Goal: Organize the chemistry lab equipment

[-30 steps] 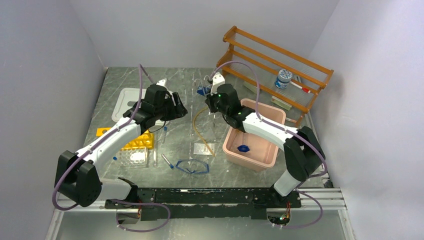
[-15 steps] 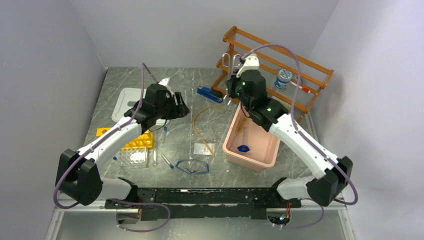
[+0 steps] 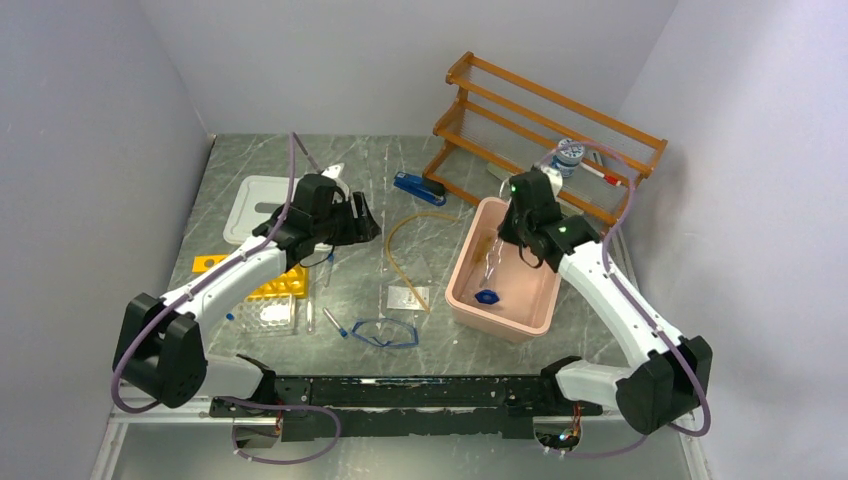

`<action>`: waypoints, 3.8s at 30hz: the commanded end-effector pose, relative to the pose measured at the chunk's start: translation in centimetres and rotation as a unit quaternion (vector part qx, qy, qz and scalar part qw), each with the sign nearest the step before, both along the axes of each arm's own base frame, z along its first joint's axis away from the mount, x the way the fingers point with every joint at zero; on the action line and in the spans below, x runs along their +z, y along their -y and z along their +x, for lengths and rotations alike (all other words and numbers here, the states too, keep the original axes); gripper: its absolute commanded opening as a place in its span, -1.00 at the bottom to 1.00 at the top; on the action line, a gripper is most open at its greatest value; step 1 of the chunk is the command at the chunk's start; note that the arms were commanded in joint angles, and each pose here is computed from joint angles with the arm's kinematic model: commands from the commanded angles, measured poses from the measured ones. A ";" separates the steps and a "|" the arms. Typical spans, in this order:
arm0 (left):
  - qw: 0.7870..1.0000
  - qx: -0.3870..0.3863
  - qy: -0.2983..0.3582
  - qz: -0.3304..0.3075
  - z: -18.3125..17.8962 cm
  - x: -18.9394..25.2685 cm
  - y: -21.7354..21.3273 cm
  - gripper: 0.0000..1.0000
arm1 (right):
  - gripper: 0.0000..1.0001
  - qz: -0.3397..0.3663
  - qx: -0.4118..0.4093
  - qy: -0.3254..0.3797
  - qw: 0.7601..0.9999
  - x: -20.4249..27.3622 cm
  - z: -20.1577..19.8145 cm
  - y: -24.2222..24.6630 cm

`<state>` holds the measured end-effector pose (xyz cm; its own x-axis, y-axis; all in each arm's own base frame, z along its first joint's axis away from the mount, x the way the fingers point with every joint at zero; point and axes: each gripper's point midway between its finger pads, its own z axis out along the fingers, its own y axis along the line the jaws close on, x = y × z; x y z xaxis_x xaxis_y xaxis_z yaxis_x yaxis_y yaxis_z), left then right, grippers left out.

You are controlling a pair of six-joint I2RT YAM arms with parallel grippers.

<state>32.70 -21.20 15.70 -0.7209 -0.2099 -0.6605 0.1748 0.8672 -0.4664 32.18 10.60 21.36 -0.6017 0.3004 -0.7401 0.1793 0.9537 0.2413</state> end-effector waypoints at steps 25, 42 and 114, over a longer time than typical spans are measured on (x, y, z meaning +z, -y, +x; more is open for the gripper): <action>1.000 0.001 -0.008 -0.004 1.6 0.4 0.8 0.34 | -0.95 0.075 0.005 -0.159 0.984 -15.5 -1.5 -3.4; 1.000 0.003 -0.004 0.005 1.9 0.7 0.6 0.34 | -0.29 0.048 -0.003 -0.096 0.994 -10.1 -0.3 -2.3; 0.984 0.174 0.006 0.027 -2.8 4.0 -8.5 0.70 | -1.00 -0.011 0.210 0.072 0.975 -0.8 9.9 -29.1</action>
